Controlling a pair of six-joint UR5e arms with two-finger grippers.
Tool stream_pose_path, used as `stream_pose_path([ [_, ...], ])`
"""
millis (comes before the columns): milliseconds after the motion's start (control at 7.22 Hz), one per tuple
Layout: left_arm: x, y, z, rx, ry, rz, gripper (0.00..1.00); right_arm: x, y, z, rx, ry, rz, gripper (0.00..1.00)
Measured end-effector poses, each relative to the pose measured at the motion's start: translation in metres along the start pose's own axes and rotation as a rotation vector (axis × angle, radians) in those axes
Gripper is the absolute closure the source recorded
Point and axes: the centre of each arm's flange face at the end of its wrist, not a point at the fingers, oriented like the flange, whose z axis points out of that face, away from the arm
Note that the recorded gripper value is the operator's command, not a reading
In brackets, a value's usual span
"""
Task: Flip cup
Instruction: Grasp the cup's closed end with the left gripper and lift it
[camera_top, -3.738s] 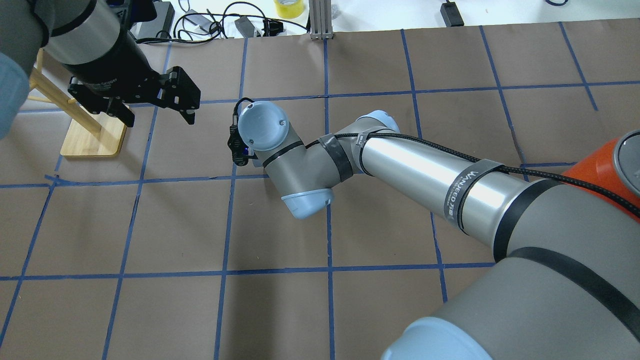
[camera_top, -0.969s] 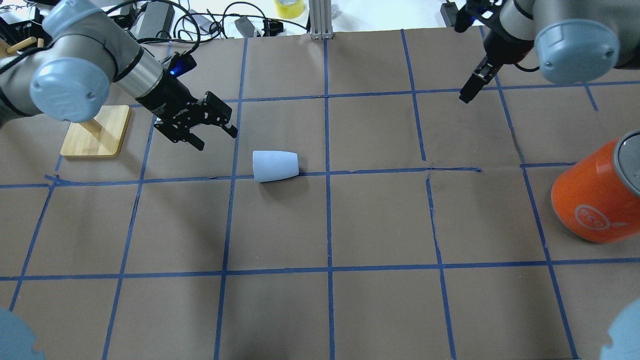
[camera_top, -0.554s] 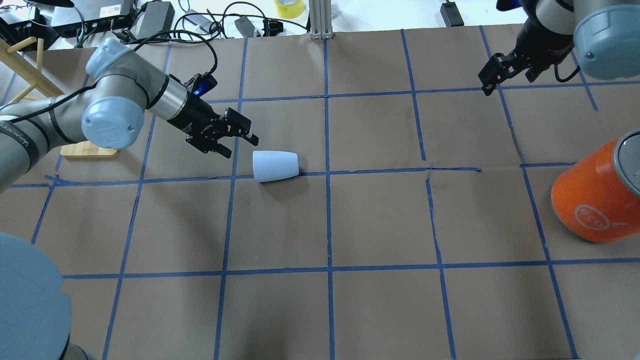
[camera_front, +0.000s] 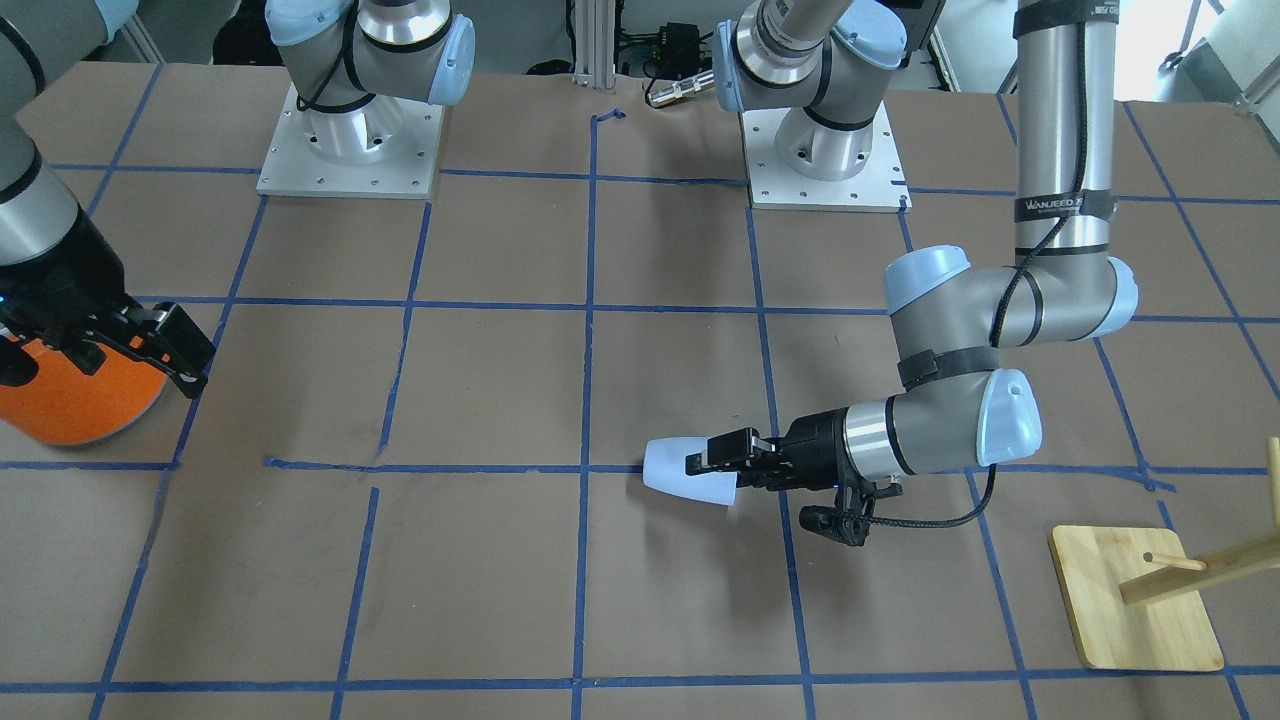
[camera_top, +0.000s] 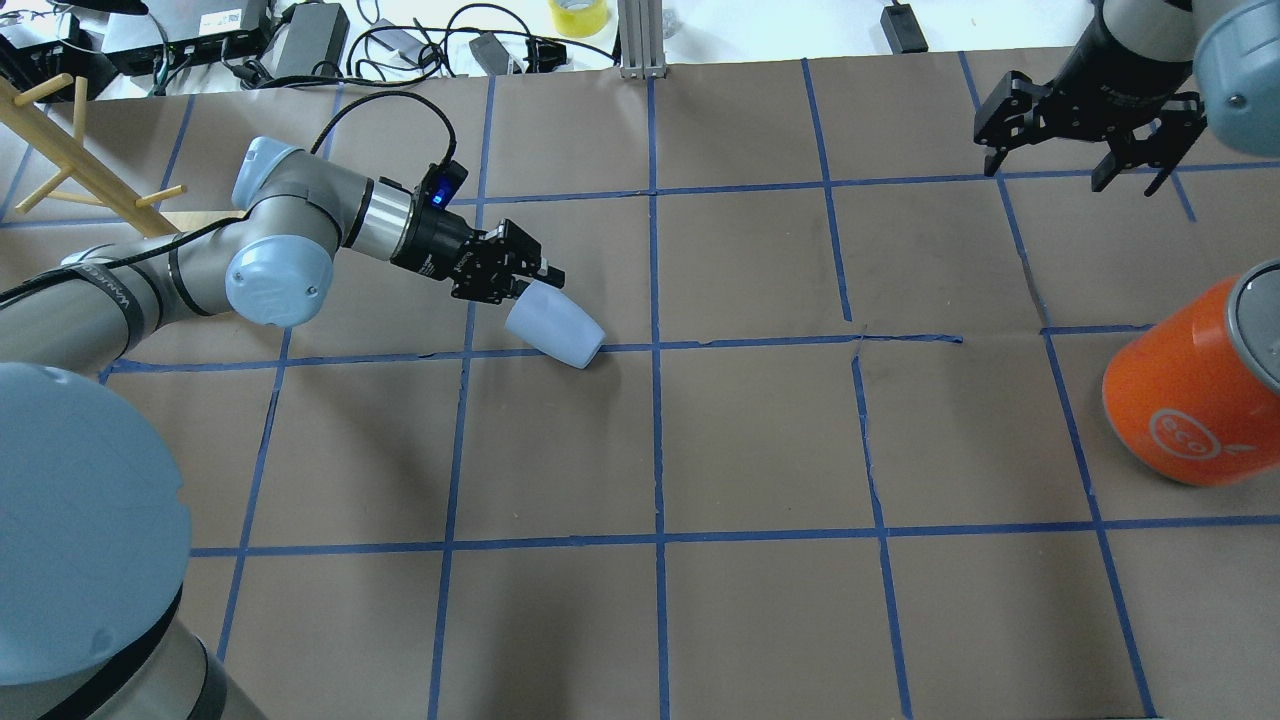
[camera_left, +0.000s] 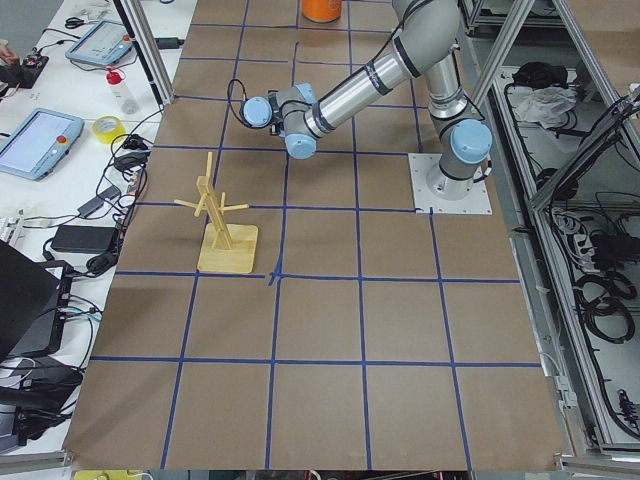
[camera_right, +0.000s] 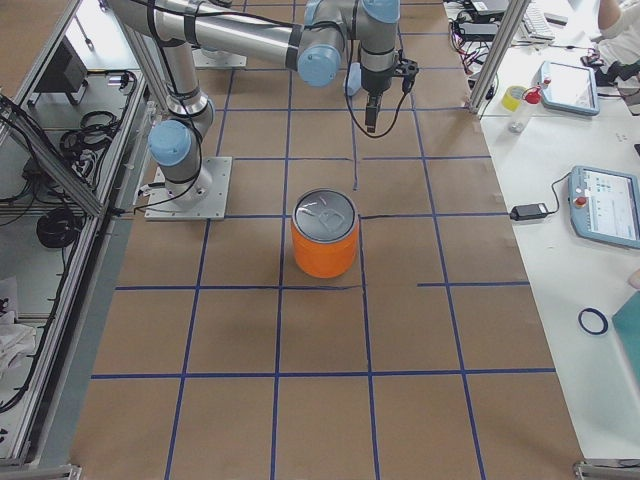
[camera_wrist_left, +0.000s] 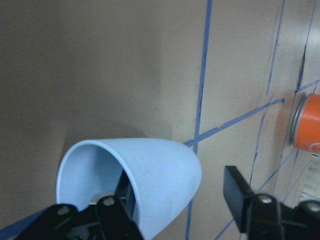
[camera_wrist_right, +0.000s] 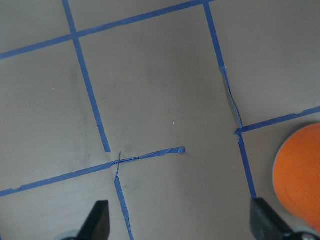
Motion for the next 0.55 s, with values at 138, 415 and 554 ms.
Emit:
stream_pose_path([
  [138,0.005,-0.001,0.000,0.009,0.033,-0.028,1.00,-0.006,0.010,-0.006,-0.020,-0.009,0.028,0.00],
  [415,0.016,-0.002,-0.008,0.022,0.039,-0.087,1.00,-0.050,0.034,-0.015,-0.033,-0.019,0.074,0.00],
  [554,0.027,-0.003,-0.015,0.035,0.036,-0.113,1.00,-0.067,0.043,-0.018,-0.031,-0.019,0.060,0.00],
])
